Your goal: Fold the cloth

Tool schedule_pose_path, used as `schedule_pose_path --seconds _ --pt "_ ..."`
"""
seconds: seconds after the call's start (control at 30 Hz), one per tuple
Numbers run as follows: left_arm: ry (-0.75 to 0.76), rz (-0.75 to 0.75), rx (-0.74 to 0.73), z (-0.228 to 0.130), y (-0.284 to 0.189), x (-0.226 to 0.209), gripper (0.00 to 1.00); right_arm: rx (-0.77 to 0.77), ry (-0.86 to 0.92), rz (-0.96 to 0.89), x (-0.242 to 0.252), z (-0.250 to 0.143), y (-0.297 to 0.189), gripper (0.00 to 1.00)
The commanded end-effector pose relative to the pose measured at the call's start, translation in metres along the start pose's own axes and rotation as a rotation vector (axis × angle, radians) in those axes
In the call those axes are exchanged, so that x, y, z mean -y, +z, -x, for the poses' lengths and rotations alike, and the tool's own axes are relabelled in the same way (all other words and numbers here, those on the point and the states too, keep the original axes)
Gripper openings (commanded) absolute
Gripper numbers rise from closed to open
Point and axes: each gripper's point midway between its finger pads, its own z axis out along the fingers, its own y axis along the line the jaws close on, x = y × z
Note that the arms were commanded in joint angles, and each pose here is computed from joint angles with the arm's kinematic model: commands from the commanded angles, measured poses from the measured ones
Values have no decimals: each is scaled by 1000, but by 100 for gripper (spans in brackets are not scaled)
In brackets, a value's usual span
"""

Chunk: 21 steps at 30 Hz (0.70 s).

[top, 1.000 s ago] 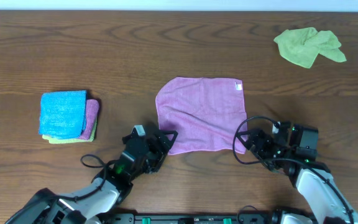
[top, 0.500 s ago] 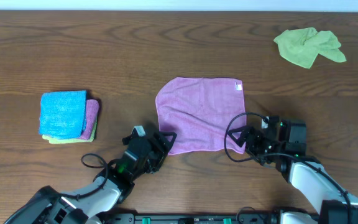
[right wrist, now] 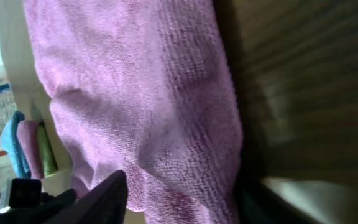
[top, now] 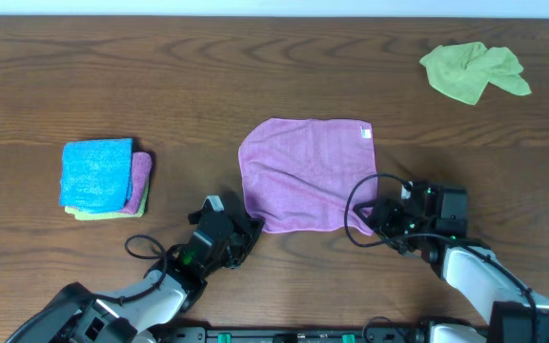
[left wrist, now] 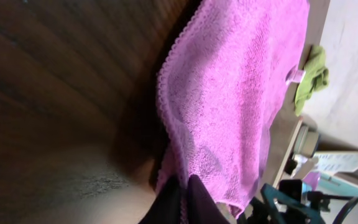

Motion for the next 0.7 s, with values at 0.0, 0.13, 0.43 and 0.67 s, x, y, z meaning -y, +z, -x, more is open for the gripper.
schedule_pose_path --seconds 0.0,0.13,0.43,0.67 --pt "9 10 -6 -1 0 -4 6 -24 38 -125 35 -18 6 47" --pt "28 13 -6 -1 0 -4 6 -21 9 -111 30 -16 5 24" --pt "81 16 -25 -1 -1 -6 6 2 -46 -128 23 -12 -7 1" --pt "101 15 -77 1 -3 -8 6 -25 -96 -190 19 -9 -20 3"
